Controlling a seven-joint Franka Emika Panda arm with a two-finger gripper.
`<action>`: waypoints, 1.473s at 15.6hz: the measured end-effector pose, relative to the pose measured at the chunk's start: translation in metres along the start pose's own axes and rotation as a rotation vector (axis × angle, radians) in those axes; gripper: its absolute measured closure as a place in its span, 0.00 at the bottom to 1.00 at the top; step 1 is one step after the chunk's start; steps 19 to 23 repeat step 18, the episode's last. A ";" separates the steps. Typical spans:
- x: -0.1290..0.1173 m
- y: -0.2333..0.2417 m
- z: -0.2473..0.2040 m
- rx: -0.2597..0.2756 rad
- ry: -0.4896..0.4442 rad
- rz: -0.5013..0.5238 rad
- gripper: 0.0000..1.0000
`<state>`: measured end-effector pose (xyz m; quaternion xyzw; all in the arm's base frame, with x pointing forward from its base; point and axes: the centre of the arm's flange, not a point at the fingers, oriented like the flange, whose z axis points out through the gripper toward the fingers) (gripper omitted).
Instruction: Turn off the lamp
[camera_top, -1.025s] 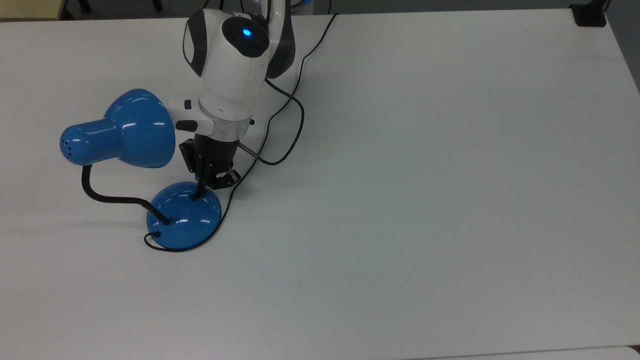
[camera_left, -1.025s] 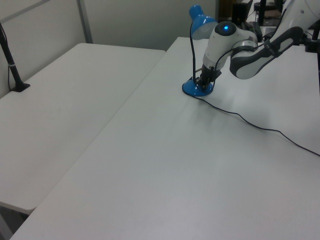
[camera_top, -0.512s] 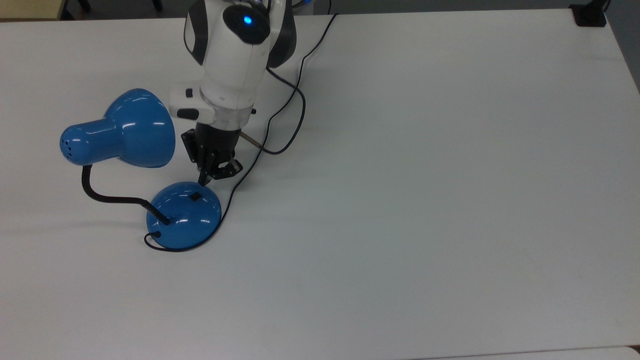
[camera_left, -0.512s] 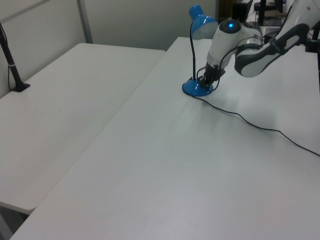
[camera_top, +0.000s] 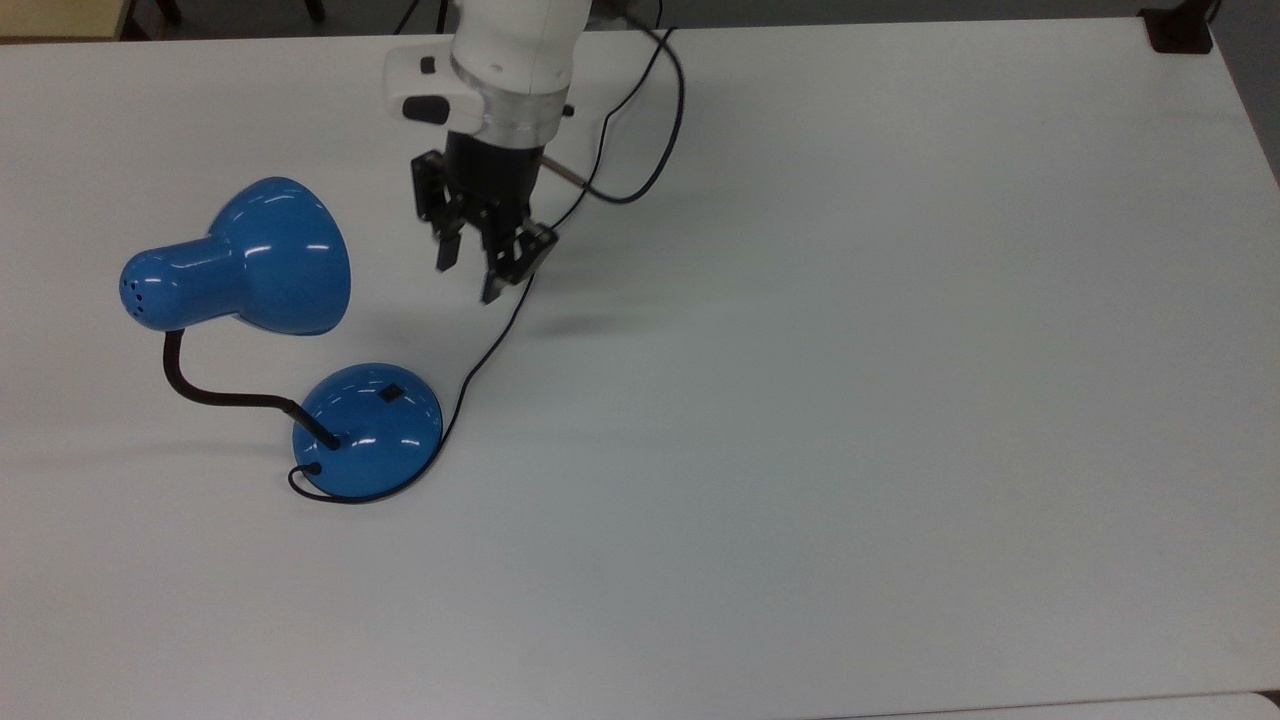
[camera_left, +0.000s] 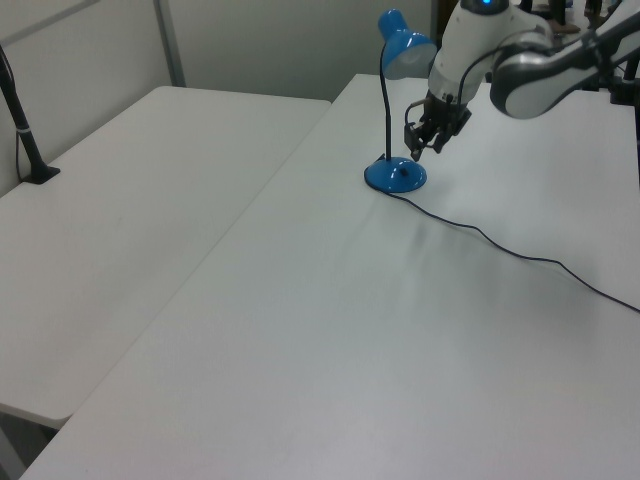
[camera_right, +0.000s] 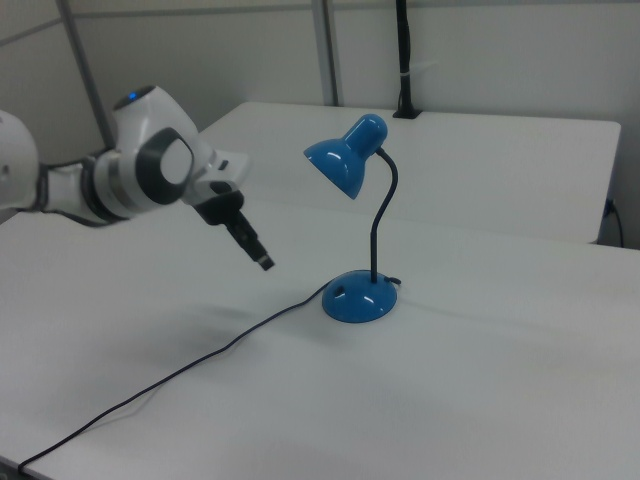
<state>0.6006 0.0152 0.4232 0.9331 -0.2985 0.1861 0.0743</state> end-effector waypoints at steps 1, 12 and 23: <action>-0.005 -0.004 -0.014 0.006 -0.051 -0.012 0.32; 0.049 0.073 -0.128 0.100 -0.460 -0.566 0.00; 0.069 0.096 -0.134 0.114 -0.445 -0.555 0.00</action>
